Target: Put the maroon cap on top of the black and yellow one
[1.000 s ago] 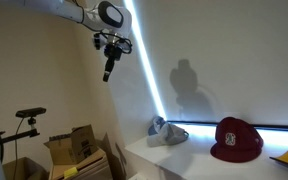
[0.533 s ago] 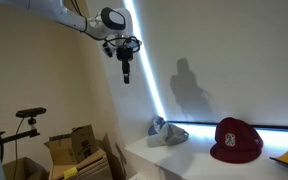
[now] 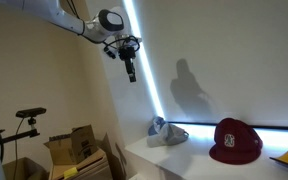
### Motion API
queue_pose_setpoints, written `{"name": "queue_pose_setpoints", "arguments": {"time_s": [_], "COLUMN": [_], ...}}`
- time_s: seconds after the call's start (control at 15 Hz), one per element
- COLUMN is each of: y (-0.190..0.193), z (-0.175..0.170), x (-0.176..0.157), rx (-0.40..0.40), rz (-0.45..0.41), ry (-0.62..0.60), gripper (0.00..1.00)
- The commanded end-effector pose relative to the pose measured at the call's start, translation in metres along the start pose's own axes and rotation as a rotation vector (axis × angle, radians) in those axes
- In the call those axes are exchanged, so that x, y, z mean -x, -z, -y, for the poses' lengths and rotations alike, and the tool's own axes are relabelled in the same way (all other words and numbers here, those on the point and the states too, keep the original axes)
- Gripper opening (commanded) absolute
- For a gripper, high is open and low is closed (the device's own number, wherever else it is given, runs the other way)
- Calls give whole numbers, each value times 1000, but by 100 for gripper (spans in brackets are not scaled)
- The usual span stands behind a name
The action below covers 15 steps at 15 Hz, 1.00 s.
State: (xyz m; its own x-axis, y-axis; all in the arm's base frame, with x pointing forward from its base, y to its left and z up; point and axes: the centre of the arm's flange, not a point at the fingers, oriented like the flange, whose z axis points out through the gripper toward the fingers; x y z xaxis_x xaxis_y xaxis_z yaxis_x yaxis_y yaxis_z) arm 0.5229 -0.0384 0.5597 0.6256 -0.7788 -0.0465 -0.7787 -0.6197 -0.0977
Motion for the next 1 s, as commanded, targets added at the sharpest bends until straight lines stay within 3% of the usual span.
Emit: {"name": "queue_pose_setpoints", "arguments": {"time_s": [0.0, 0.13, 0.33, 0.6, 0.67, 0.73, 0.8, 0.93], "y": [1, -30, -76, -142, -150, -153, -148, -163], "z": [-1, 5, -8, -59, -69, -82, -76, -93], "x": [0, -29, -87, -172, -183, -191, -173, -188], "rx": [-1, -29, -58, -67, -33, 16, -25, 10], "rz": [0, -83, -218, -383, -373, -309, -339, -329], "ry": [0, -147, -261, -433, -498, -541, -469, -514], "gripper": [100, 100, 100, 100, 100, 100, 100, 100]}}
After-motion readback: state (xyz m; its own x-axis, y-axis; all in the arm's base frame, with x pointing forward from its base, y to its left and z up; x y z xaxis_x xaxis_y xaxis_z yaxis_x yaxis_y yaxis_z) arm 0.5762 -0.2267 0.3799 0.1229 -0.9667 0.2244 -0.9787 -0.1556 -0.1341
